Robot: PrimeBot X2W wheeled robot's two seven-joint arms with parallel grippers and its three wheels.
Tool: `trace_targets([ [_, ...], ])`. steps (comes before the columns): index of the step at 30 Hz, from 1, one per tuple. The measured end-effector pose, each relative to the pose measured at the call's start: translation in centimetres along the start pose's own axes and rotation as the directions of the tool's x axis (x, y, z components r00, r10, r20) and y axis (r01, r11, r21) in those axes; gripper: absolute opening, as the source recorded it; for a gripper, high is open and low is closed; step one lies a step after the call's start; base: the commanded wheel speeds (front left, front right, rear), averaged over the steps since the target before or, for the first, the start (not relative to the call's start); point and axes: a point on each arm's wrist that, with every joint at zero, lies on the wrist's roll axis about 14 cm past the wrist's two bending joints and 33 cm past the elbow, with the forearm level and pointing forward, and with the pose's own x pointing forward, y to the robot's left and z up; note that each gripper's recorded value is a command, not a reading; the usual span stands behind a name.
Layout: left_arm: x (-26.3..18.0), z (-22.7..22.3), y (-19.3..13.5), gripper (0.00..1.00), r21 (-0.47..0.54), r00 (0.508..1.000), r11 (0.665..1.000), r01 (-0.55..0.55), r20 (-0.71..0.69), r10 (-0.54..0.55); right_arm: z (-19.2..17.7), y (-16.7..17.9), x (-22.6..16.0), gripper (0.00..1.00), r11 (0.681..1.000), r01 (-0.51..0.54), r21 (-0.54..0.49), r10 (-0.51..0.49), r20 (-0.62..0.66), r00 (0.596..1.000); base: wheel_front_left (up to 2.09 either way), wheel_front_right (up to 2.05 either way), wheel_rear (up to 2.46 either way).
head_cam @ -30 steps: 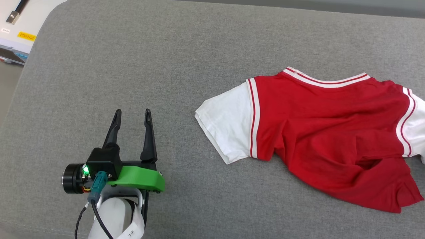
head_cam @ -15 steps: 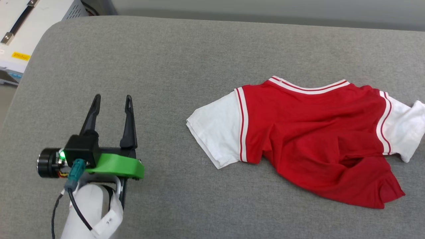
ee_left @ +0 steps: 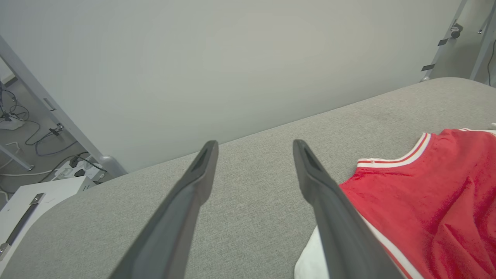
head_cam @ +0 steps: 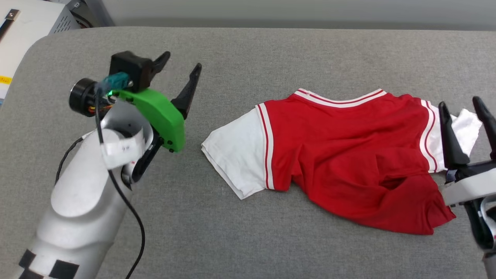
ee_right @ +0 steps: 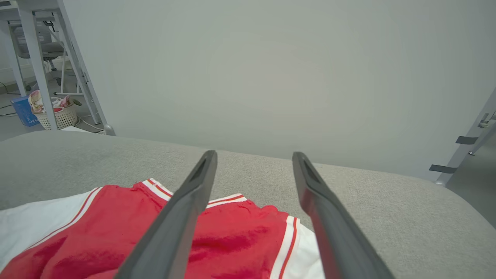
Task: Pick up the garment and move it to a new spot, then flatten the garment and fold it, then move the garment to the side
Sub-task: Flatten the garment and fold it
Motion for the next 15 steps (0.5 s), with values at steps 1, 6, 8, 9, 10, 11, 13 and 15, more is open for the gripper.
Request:
trace_targets([
  [1,0.4,-0.5,-0.6,1.00,-0.024,0.998,0.999,0.034,-0.061,-0.035,-0.3,0.4,-0.5,1.00,1.000,-0.003,-0.001,0.003,-0.016,1.000,0.00,0.00,0.00],
  [6,0.0,-5.1,-3.4,1.00,-0.098,0.891,0.981,0.167,-0.412,-0.193,-1.1,0.8,-1.9,1.00,1.000,0.013,0.018,-0.012,-0.057,0.998,0.00,0.00,0.00],
  [8,-0.5,-6.9,-4.4,1.00,-0.117,0.819,0.971,0.209,-0.521,-0.239,-1.2,0.9,-2.1,1.00,1.000,0.016,0.013,-0.016,-0.066,0.998,0.00,0.00,0.00],
  [9,-0.7,-7.8,-4.6,1.00,-0.124,0.786,0.967,0.223,-0.564,-0.253,-1.2,0.9,-2.1,1.00,1.000,0.015,0.005,-0.015,-0.070,0.997,0.00,0.00,0.00],
  [10,-0.9,-8.5,-4.8,1.00,-0.113,0.759,0.965,0.238,-0.598,-0.257,-1.4,0.9,-2.1,1.00,1.000,0.015,-0.001,-0.015,-0.077,0.997,0.00,0.00,0.00],
  [11,-1.0,-9.3,-4.9,1.00,-0.103,0.730,0.963,0.251,-0.633,-0.257,-1.5,0.9,-2.1,1.00,1.000,0.015,-0.003,-0.015,-0.080,0.997,0.00,0.00,0.00],
  [13,-1.0,-10.6,-5.2,1.00,-0.109,0.684,0.958,0.266,-0.679,-0.267,-1.9,0.9,-2.0,1.00,1.000,0.015,-0.010,-0.015,-0.093,0.996,0.00,0.00,0.00],
  [15,-1.0,-12.3,-5.4,1.00,-0.094,0.634,0.953,0.287,-0.727,-0.263,-2.3,0.9,-1.9,1.00,1.000,0.013,-0.012,-0.014,-0.104,0.994,0.00,0.00,0.00],
])
